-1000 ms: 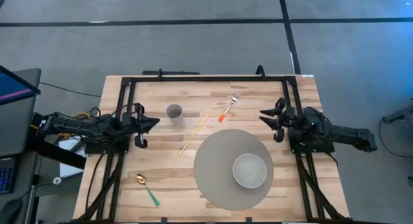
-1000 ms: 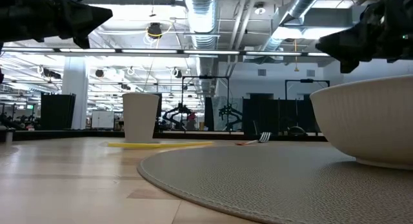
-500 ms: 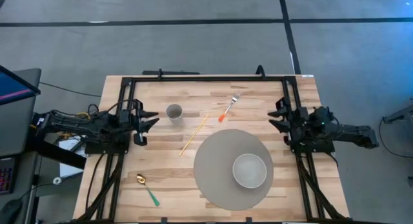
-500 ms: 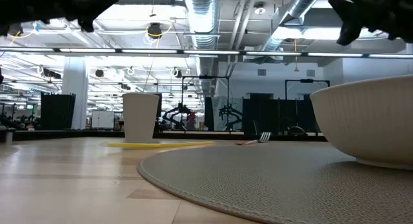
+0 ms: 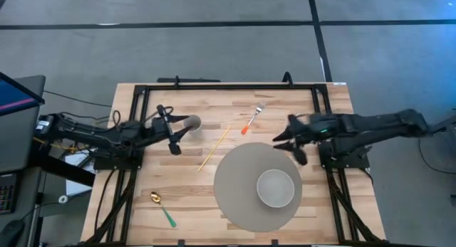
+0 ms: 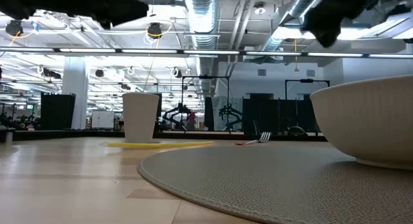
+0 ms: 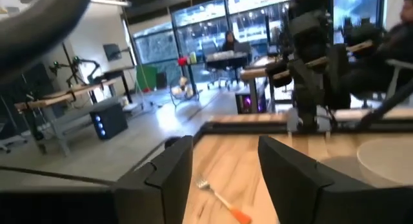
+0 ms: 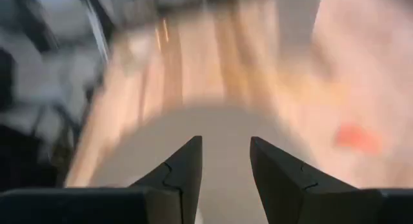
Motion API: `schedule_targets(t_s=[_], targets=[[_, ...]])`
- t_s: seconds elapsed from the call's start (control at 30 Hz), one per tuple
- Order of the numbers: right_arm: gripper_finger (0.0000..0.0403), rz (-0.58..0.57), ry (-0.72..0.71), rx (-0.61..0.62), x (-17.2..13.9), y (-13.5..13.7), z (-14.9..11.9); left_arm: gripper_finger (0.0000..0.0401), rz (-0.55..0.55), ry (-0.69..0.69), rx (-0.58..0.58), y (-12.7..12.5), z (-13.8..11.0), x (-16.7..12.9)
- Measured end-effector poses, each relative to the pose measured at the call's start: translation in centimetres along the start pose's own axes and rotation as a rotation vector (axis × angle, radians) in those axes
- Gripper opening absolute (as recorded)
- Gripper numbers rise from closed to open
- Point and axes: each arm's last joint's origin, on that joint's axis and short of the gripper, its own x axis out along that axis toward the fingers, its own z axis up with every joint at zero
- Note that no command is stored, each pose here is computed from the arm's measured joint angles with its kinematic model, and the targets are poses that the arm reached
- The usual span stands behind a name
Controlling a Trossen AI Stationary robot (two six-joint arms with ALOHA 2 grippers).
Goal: Pick & Place Utensil
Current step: Adjust the white bowl on the placemat
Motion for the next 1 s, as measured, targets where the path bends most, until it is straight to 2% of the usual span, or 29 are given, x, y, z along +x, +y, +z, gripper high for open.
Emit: schedule_targets(t_s=[0.07,0.27,0.37,0.5,0.77,0.87,1.0], targets=[[0.0124,-0.016,0.146,0.039,1.8,0.7,-0.5,0.0177,-0.004,0.016,0.005,-0.2,-0.3,0.2],[0.0125,0.028,0.386,0.125,6.6,3.7,-1.3,0.0177,0.001,0.01,-0.002,-0.2,-0.2,0.2],[0.0132,0.088,0.474,0.116,8.2,5.1,-1.5,0.0177,0.01,-0.006,-0.012,0.0,0.0,0.1],[0.0156,0.05,0.599,0.089,9.7,6.2,-2.0,0.0177,0.015,-0.018,-0.019,0.1,0.2,0.0],[0.0204,0.039,0.652,0.158,10.2,8.1,-2.0,0.0176,0.03,-0.06,0.055,0.3,0.7,-0.2],[0.021,0.044,0.656,0.158,10.0,8.5,-2.2,0.0176,0.029,-0.091,0.086,0.4,1.1,-0.3],[0.0207,0.03,0.635,0.238,9.9,9.4,-2.4,0.0176,0.053,-0.145,0.135,0.6,1.6,-0.3]])
